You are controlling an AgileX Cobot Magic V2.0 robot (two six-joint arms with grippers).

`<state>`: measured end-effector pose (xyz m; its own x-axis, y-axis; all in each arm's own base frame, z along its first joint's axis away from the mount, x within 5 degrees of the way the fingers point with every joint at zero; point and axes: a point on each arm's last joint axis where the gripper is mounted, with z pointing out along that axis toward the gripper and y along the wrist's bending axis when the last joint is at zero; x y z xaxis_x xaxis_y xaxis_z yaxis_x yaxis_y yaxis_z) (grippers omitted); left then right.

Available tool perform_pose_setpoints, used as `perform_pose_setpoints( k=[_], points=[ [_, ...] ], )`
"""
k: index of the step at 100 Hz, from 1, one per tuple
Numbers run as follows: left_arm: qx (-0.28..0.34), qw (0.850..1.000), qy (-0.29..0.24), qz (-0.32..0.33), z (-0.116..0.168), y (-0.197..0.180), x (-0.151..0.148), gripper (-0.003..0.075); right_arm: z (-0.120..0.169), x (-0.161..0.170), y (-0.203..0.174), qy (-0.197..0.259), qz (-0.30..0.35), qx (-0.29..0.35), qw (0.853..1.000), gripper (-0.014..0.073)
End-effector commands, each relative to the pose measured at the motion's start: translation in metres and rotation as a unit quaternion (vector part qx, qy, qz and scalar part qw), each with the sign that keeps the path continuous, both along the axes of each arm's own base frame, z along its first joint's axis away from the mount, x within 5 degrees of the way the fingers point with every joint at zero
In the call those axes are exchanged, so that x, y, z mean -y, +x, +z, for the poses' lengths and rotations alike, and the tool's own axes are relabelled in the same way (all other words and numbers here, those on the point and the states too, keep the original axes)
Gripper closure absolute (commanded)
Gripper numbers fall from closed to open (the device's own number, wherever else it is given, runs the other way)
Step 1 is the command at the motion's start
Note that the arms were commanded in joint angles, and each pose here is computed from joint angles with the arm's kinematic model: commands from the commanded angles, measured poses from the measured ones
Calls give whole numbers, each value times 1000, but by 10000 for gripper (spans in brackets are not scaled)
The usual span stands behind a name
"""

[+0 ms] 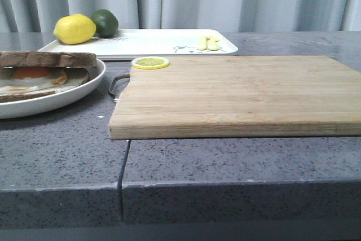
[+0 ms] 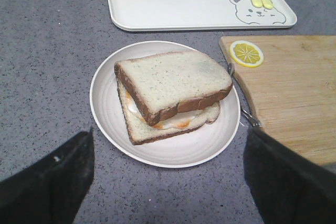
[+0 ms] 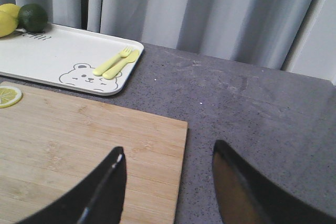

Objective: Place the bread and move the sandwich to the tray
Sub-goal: 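Open the right gripper and withdraw it from the sandwich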

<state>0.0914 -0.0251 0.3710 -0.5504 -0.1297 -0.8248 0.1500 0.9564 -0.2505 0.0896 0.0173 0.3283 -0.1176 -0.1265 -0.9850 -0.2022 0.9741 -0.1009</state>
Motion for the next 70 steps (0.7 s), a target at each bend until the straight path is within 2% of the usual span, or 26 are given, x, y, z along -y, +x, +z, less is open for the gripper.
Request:
perform_pose_setpoints(
  k=[1, 56, 70],
  points=[
    [44, 999, -16, 6, 15, 3, 0, 174, 14, 0, 0, 2, 0, 46, 999, 209],
    [50, 999, -17, 8, 16, 4, 0, 174, 14, 0, 0, 2, 0, 46, 999, 209],
    [56, 997, -13, 46, 17, 8, -6, 175, 14, 0, 0, 2, 0, 46, 999, 209]
  ],
)
